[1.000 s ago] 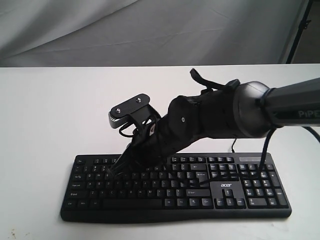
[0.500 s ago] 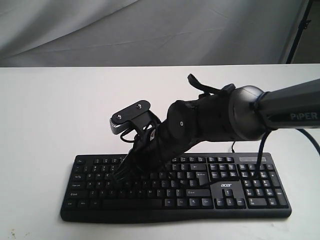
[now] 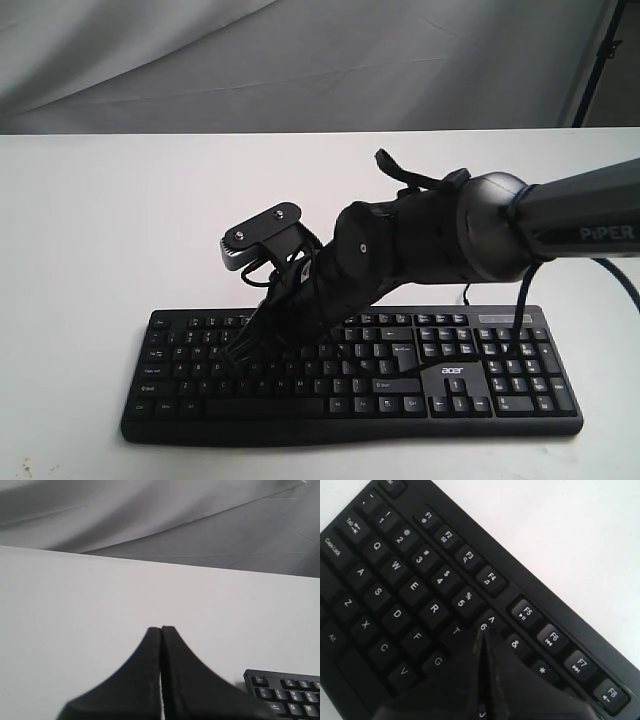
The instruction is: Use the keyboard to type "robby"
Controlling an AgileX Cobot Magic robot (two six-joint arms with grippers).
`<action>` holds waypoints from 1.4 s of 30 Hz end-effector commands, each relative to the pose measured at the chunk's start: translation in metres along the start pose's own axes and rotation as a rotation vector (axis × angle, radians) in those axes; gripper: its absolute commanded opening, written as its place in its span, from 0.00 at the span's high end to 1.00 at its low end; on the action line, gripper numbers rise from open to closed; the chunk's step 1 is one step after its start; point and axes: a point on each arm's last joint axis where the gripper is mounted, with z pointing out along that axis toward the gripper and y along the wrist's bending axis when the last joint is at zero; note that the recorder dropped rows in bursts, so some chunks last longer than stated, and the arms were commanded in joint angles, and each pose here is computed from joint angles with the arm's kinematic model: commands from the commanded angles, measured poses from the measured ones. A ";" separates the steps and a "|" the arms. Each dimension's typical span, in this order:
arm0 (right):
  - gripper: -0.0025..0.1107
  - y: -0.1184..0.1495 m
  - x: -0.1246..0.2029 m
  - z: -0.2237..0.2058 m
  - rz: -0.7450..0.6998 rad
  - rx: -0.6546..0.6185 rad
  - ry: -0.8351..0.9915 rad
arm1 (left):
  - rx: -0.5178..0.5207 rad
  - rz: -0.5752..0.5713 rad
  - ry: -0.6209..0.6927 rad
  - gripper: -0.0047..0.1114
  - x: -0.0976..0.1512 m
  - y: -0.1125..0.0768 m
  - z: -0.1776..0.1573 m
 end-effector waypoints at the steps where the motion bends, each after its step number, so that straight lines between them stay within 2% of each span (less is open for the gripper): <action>1: 0.98 -0.002 0.003 0.001 0.001 0.004 0.010 | 0.006 -0.013 -0.001 0.96 0.001 0.000 0.000; 11: 0.98 0.002 0.010 0.014 0.003 -0.003 0.048 | 0.006 -0.013 -0.001 0.96 0.001 0.000 0.000; 20: 0.98 0.002 0.008 0.009 0.003 -0.006 0.039 | 0.006 -0.013 -0.001 0.96 0.001 0.000 0.000; 32: 0.98 -0.002 -0.004 -0.041 -0.036 0.019 -0.067 | 0.006 -0.013 -0.001 0.96 0.001 0.000 0.000; 36: 0.98 -0.003 0.011 -0.070 -0.024 0.042 -0.134 | 0.006 -0.013 -0.001 0.96 0.001 0.000 0.000; 42: 0.98 -0.008 0.046 -0.136 0.031 0.067 -0.250 | 0.006 -0.013 -0.001 0.96 0.001 0.000 0.000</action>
